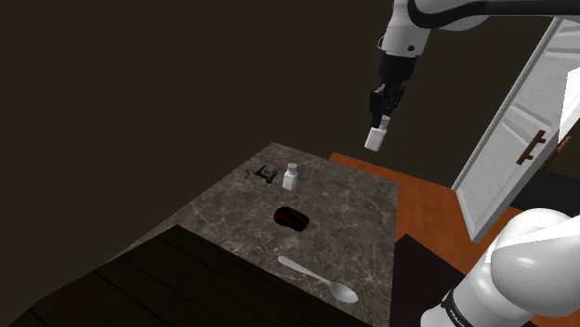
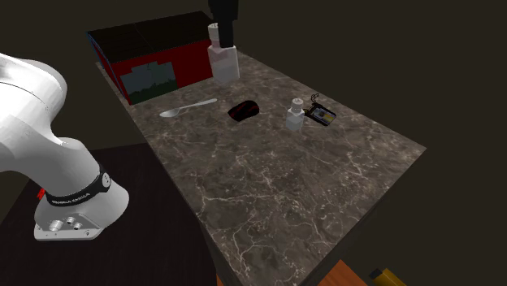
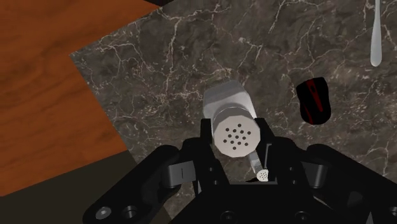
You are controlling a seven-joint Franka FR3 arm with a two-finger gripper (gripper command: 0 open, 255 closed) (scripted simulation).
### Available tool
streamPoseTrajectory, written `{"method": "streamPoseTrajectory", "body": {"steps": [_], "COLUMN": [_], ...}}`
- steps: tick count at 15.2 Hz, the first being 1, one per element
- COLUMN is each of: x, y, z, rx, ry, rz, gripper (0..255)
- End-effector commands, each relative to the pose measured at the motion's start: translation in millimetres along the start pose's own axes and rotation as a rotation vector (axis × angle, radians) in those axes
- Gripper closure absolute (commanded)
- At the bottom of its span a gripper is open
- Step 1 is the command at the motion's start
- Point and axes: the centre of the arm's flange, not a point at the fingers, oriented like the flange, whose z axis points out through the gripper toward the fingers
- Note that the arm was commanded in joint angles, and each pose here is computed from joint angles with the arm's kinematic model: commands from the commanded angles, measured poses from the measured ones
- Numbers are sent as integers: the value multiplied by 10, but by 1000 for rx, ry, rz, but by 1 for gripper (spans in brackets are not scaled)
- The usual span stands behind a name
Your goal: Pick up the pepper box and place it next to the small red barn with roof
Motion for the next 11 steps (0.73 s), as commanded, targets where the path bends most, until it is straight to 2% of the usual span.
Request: {"method": "streamPoseTrajectory", "body": {"steps": [1,6,11], "x": [0,-4,10], "y": [7,16,-643], "z": [-106,-353,-378], "rx": [0,0,0], "ry": [0,0,0], "rz": [0,0,0], "gripper": [255,255,255]}}
